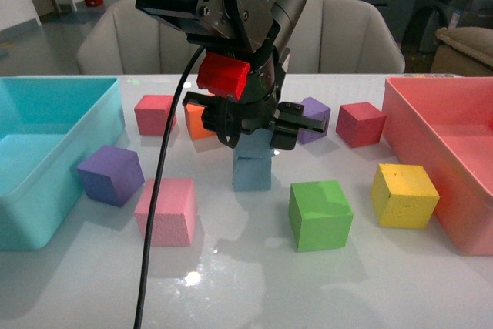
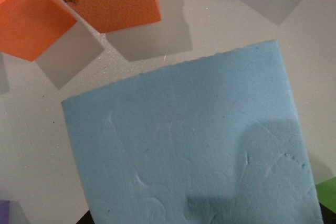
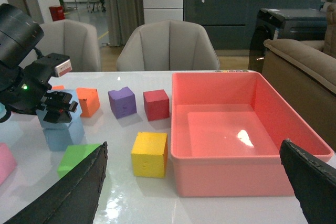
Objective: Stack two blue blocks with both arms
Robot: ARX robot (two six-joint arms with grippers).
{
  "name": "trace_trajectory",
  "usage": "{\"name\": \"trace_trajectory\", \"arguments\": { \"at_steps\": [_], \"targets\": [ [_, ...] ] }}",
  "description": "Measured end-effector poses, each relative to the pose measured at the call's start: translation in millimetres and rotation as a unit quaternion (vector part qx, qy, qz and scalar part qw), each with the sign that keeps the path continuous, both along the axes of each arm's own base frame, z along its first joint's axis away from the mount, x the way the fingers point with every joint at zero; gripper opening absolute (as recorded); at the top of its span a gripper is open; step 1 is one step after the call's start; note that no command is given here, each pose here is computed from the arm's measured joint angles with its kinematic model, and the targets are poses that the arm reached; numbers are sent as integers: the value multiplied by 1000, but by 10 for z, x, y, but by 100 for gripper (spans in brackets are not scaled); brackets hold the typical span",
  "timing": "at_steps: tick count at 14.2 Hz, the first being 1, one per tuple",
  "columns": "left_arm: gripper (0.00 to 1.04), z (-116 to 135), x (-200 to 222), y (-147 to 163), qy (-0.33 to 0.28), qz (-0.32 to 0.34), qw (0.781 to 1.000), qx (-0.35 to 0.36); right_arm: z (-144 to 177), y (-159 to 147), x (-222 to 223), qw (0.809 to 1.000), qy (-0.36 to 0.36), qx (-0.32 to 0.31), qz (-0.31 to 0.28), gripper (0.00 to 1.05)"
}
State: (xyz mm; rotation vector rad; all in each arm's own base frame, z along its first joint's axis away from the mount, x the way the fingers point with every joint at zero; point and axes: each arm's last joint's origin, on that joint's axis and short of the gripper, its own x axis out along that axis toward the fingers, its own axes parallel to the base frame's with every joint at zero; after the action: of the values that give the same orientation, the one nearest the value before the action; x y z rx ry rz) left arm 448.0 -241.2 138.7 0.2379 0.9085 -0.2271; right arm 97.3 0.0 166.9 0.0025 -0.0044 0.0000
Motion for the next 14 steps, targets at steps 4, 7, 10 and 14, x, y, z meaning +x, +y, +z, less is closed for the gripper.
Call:
{"name": "trace_trajectory", "arguments": {
  "at_steps": [4,7,10,14],
  "targets": [
    [60,-26,7,38,2,3,1000,3,0,0,0,1000,0,0,0,98],
    [97,-15,14,21,-4,1,1000,-5,0,0,0,1000,0,0,0,98],
    [98,136,43,15,-34,5,999,-33,0,0,0,1000,0,0,0,98],
    [98,660,-10,92,-82,-1,991,-103,0,0,0,1000,0,0,0,98]
  ]
}}
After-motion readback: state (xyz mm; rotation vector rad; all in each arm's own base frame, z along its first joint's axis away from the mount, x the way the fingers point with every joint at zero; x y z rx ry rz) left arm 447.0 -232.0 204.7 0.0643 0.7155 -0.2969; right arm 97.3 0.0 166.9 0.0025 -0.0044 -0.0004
